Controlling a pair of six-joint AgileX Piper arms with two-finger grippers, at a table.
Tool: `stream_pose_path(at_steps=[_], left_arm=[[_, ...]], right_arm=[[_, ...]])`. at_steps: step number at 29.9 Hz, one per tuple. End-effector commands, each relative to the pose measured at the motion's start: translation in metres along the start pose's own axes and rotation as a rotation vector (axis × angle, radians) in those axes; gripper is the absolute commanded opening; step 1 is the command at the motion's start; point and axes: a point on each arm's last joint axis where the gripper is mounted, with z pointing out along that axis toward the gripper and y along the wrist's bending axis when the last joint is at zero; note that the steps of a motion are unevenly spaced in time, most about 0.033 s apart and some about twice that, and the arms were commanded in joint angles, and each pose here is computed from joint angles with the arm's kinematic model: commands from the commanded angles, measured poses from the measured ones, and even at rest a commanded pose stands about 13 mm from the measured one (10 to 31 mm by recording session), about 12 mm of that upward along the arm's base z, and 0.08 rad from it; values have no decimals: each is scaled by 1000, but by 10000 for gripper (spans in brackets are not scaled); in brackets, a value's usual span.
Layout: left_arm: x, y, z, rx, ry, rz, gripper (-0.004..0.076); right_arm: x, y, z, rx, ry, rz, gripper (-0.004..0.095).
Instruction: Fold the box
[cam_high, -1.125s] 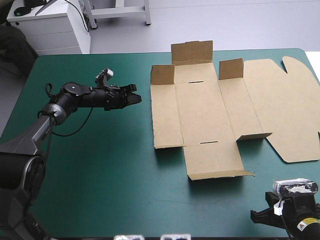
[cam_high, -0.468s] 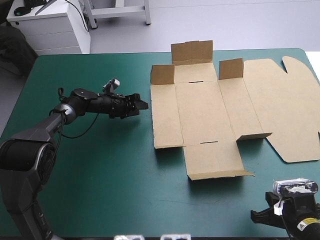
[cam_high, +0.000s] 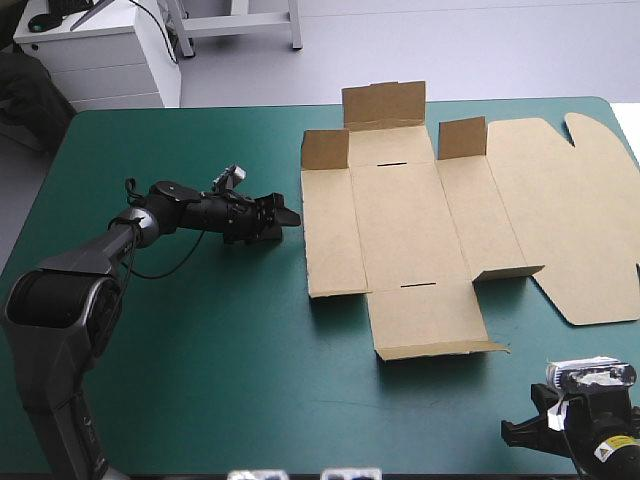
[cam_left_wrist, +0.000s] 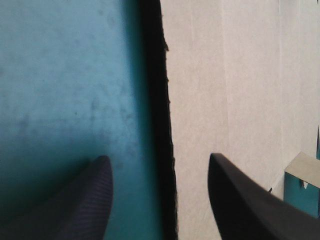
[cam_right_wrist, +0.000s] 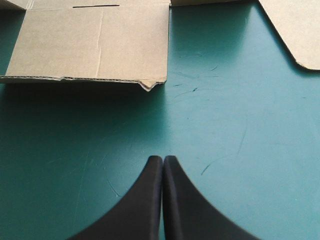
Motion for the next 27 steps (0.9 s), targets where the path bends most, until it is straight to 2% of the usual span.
stream_pose_path(at_steps=[1,21,27], left_arm=[[-5,-30,-6,87,-21,30,417],[-2,-57,60,181,53,48,417],[-1,-61,66,194,64,54,416]], right_arm=[[-11,0,-5,2,-71,-6,-14],[-11,0,-5,2,-71,-6,-14],[-11,0,-5,2,-71,-6,-14]])
